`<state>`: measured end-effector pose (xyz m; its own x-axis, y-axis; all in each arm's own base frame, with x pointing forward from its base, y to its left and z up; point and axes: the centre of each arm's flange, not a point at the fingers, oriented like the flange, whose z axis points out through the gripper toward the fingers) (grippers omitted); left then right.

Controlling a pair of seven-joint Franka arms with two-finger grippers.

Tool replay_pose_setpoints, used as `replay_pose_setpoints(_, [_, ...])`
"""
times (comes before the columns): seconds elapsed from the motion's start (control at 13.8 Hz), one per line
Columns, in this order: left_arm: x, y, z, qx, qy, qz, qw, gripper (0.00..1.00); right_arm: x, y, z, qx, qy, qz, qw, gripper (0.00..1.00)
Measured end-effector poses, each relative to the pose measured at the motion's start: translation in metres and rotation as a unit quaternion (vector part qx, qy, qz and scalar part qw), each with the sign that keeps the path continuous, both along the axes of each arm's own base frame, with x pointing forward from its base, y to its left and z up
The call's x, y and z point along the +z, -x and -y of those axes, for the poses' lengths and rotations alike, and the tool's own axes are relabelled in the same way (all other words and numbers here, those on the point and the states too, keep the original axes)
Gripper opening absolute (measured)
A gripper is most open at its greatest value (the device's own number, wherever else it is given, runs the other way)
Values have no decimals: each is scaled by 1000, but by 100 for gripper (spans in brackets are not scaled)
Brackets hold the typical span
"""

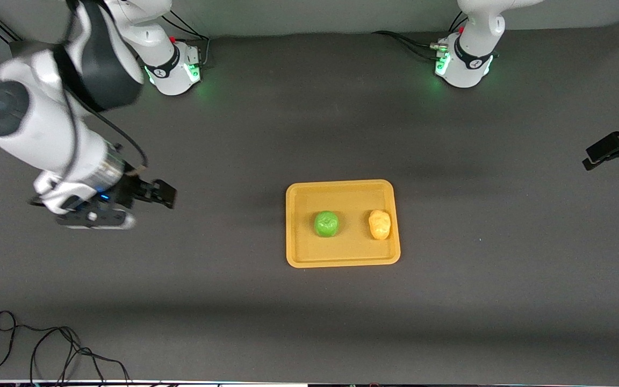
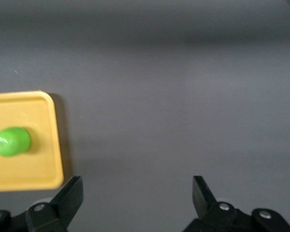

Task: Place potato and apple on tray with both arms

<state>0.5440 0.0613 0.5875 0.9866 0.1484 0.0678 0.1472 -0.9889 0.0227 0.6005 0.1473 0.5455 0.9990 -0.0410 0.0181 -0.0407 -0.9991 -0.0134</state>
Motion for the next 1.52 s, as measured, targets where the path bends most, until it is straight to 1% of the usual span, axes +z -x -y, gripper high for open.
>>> replay_pose_setpoints(0.14, [0, 0, -1, -9, -1, 0, 1000, 100, 38, 14, 51, 4, 2, 5, 1000, 100])
replay_pose_setpoints(0.29, [0, 0, 3, -13, -1, 0, 1000, 100, 70, 30, 103, -15, 3, 12, 1000, 100])
replay_pose_setpoints(0.43, [0, 0, 4, -14, -1, -1, 1000, 100, 89, 45, 141, -38, 5, 16, 999, 100])
replay_pose_setpoints(0.51, [0, 0, 3, -14, -1, -2, 1000, 100, 94, 50, 153, -38, 5, 16, 999, 100])
replay_pose_setpoints(0.58, [0, 1, 1, -12, 0, -4, 1000, 100, 96, 53, 161, -26, 6, 16, 1000, 100])
replay_pose_setpoints(0.72, [5, 3, -3, -9, 0, -7, 1000, 100, 96, 54, 168, -9, 7, 14, 1000, 100])
replay_pose_setpoints(0.79, [8, 4, -4, -8, 0, -7, 1000, 100, 93, 55, 169, -6, 7, 9, 1000, 100])
replay_pose_setpoints(1.01, [13, 5, -4, -24, -4, -4, 1000, 100, 84, 58, 167, 0, 6, -15, 1000, 100])
replay_pose_setpoints(1.23, [14, 6, -5, -60, -7, -7, 998, 100, 77, 56, 163, 4, 6, -23, 1000, 100])
replay_pose_setpoints(1.52, [16, 7, -5, -63, -7, -7, 998, 100, 76, 56, 158, 9, 6, -24, 1000, 100])
